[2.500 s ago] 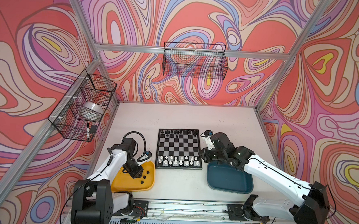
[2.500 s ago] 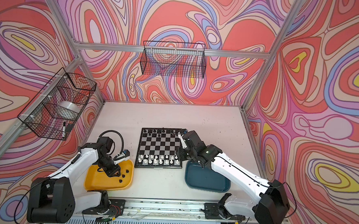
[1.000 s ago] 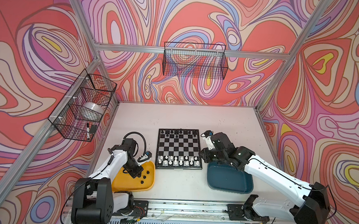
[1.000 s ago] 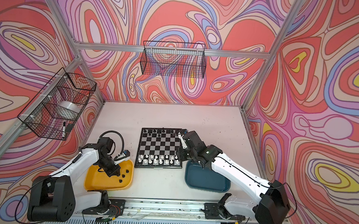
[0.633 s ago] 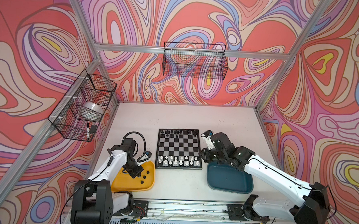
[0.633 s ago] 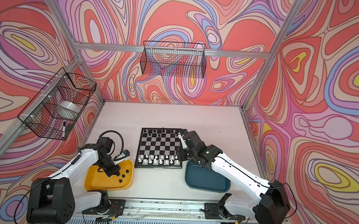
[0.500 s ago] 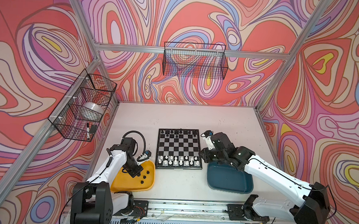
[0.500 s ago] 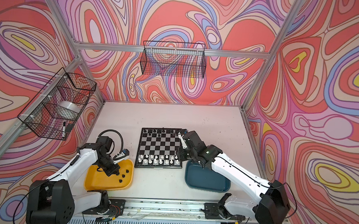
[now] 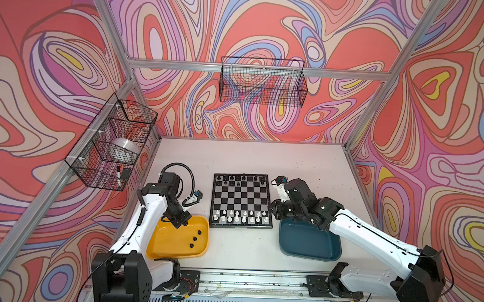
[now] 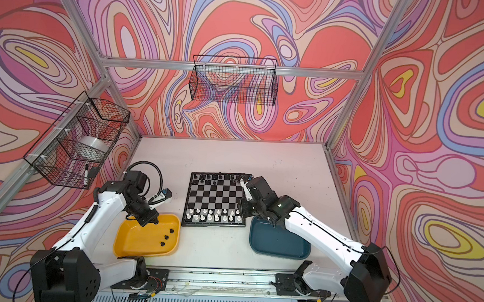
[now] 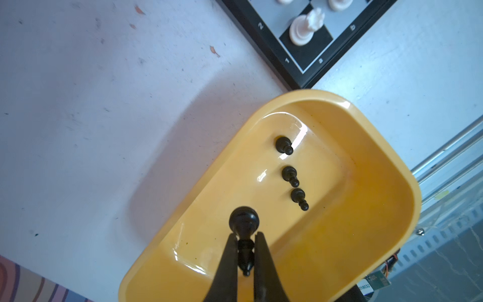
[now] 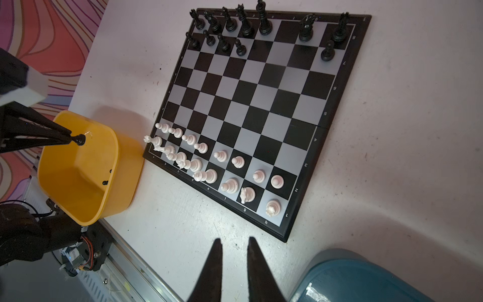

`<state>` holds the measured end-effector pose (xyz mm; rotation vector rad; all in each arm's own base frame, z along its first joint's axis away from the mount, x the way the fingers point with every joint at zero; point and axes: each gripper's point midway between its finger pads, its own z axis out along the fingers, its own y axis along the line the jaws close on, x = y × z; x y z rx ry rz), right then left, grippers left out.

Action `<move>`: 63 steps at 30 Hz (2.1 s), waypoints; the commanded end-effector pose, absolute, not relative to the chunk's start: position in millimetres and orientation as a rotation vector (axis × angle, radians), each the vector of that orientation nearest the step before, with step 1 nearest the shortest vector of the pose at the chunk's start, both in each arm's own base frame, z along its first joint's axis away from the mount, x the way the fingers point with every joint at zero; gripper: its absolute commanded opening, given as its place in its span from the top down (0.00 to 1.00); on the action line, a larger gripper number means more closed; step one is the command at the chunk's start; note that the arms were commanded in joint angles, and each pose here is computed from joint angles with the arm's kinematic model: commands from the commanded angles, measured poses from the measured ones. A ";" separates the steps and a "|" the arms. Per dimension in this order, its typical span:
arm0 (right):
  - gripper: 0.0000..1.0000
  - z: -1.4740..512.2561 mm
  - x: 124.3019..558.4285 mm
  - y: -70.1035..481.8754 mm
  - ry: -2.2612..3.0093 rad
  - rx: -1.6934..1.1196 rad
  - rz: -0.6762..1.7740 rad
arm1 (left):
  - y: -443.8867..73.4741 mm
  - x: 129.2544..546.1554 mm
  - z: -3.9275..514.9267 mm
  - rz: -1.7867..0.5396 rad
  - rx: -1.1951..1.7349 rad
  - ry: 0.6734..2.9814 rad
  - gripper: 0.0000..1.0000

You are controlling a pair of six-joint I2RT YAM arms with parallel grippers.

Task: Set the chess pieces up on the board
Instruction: 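Close the left gripper on the black pawn in the yellow tray, then lift the black pawn and carry it with the left gripper to the board's far rows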

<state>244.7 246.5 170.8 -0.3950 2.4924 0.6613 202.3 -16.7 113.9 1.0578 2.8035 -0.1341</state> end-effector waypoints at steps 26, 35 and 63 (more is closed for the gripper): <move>0.82 165.0 239.9 235.2 2.505 -0.354 0.639 | -170.3 340.7 187.8 -0.321 1.305 2.529 0.89; 0.82 166.3 234.4 225.6 2.519 -0.318 0.615 | -232.2 395.3 174.2 -0.343 1.348 2.452 0.89; 0.82 179.0 215.9 196.7 2.504 -0.201 0.597 | -290.9 450.0 118.3 -0.296 1.390 2.392 0.89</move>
